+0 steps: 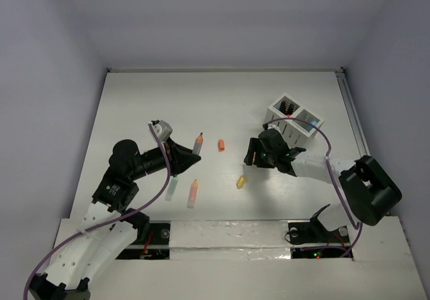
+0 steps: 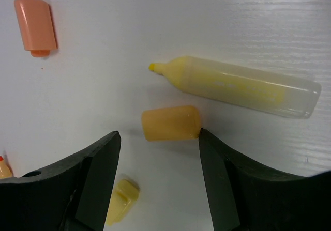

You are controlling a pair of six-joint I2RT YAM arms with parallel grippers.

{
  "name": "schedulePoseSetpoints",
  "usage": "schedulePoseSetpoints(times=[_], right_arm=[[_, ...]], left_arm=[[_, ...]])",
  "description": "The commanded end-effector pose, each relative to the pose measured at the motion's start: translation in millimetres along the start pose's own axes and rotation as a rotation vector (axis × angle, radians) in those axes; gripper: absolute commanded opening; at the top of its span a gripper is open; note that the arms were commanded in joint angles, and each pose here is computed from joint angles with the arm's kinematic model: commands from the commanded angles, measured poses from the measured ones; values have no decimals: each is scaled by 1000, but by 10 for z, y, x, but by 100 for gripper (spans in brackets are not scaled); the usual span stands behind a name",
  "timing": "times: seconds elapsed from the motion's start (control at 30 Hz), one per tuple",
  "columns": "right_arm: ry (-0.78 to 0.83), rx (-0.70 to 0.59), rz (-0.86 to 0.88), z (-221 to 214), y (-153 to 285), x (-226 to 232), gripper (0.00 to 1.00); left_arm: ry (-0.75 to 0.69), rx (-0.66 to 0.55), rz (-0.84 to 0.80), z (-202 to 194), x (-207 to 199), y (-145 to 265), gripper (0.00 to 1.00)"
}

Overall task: Sort the stationery into containers
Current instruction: Pick up the pen cap from the center of the board.

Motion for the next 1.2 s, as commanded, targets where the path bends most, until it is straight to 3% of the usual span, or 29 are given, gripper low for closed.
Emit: schedulePoseSetpoints(times=[0.0,0.2,0.43,0.93,1.17], right_arm=[[0,-100,33,319,-50,119,68],[51,-73,19,346,-160,125,64],[125,-7,52,361,-264,196,66],[228,14,18,398,-124,124,66],[294,88,-5,341,-184,77,63]], left_arm=[[-45,-31,-24,54,-27,-11,0],[-43,-30,-21,51,-22,-13,0],[-51,-41,-22,64,-39,4,0],[-53,-45,-23,65,-45,12,0],[-53,-46,-24,66,-48,15,0]])
Point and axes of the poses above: each gripper's point midway between its finger pads, its own y axis back along the fingers, its own x axis along the line the jaws close on, z = x × y, the point moved 5 cm from there along y, back along the fingers, and after that the axes turned 14 degrees about y, right-handed, at the moved point
